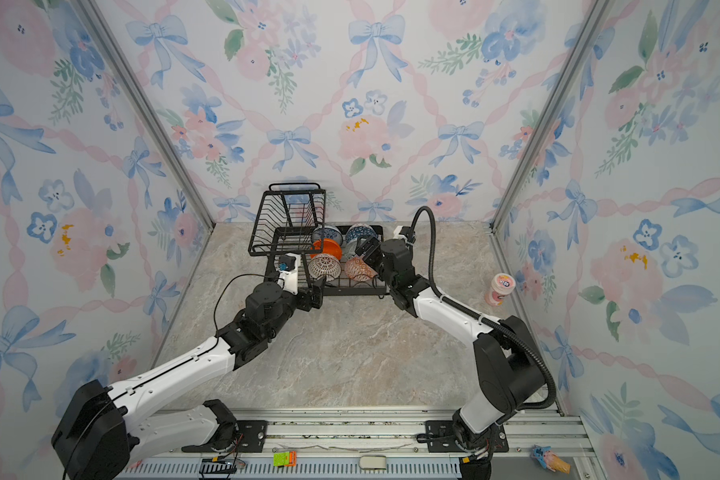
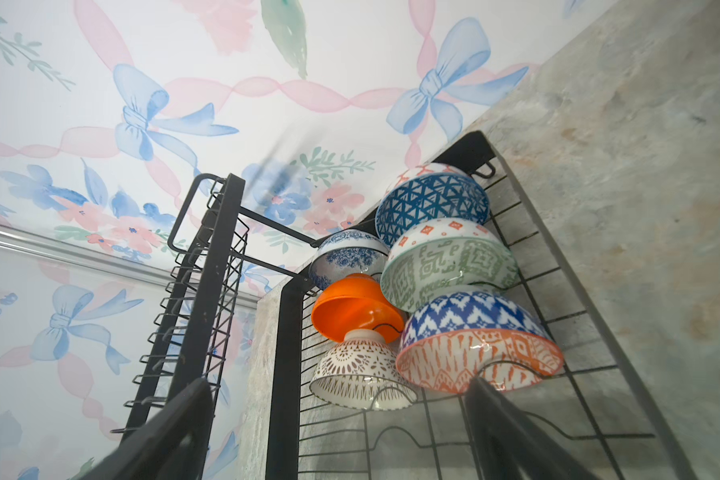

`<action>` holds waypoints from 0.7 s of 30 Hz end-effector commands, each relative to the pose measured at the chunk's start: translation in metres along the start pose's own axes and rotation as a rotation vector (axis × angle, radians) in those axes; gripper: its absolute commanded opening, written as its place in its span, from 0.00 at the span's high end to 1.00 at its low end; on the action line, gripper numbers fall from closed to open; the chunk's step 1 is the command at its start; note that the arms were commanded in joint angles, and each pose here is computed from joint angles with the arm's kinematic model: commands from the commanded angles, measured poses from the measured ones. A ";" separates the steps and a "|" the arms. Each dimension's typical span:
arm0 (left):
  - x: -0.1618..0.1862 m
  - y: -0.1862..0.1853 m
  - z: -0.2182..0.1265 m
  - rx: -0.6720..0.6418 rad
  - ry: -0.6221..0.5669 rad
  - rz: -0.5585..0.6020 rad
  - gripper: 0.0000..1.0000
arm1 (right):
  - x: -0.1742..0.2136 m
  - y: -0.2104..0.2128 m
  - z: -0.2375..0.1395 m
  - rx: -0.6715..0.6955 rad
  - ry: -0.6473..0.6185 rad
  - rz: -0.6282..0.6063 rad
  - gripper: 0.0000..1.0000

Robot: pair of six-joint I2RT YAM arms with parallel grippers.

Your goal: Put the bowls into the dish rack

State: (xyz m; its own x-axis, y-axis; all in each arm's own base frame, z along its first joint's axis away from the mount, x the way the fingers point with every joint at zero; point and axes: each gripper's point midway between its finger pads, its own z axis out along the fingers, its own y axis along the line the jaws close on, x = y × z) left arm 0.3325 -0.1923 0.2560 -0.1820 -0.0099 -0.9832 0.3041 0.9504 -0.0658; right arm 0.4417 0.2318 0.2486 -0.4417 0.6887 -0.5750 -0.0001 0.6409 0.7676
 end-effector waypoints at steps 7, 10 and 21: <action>-0.008 0.083 -0.047 -0.330 -0.150 -0.076 0.02 | -0.046 -0.070 -0.038 0.256 -0.034 -0.150 0.03; 0.005 0.130 -0.075 -0.523 -0.186 -0.125 0.02 | -0.062 -0.092 -0.054 0.327 -0.064 -0.186 0.03; 0.062 0.233 -0.111 -0.884 -0.157 -0.237 0.02 | -0.103 -0.136 -0.105 0.577 -0.172 -0.490 0.03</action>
State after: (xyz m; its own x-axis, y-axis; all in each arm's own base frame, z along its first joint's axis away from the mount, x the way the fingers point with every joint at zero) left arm 0.2854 0.0518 0.2063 -0.0056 -0.1835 -0.9830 -0.5168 0.8421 -0.1542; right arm 0.4045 0.0586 0.2380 -0.3373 0.4407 -0.8319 0.2915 0.8891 0.3528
